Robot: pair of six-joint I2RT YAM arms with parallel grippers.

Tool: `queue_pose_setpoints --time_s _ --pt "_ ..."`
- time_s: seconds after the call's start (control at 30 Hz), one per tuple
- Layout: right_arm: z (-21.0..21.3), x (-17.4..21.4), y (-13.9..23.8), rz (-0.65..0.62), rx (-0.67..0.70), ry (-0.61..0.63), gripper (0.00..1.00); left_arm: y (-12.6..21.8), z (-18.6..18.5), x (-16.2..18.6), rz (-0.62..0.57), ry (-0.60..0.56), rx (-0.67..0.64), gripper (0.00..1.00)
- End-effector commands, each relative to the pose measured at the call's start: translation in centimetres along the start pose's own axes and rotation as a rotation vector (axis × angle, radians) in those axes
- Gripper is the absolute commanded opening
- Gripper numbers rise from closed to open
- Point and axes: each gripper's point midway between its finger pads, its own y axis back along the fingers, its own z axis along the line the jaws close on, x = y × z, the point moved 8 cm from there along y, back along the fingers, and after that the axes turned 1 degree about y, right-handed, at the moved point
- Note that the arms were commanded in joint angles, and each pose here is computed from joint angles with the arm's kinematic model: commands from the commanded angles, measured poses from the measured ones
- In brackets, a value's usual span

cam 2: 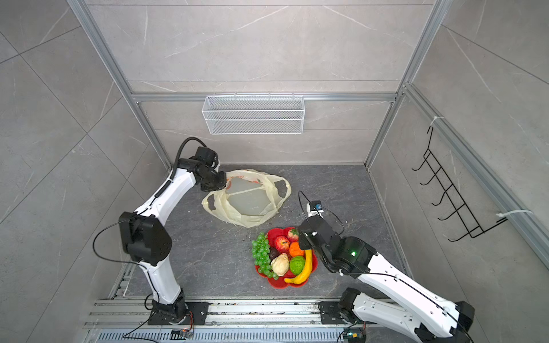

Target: Take the fake fruits out of the plastic bag

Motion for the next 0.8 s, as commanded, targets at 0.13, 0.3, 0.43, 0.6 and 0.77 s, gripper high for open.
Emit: queue_pose_setpoints --time_s 0.13,0.3,0.43,0.6,0.77 --pt "-3.2 3.0 -0.3 0.002 0.170 -0.073 0.67 -3.7 -5.3 -4.8 -0.046 -0.101 0.107 0.00" --pt "-3.4 5.0 -1.7 0.098 0.179 -0.094 0.69 -6.8 -6.8 -6.1 -0.054 -0.102 0.169 0.02" --pt "-3.9 5.7 -2.4 0.155 0.212 -0.113 0.69 -8.0 -7.9 -6.7 -0.094 -0.117 0.220 0.21" --pt "-3.9 6.2 -2.7 0.191 0.210 -0.138 0.69 -7.2 -8.0 -7.5 -0.163 -0.127 0.168 0.50" --pt "-3.9 7.5 -2.9 0.259 0.196 -0.175 0.69 -4.0 -8.0 -7.8 -0.211 -0.146 0.113 0.69"
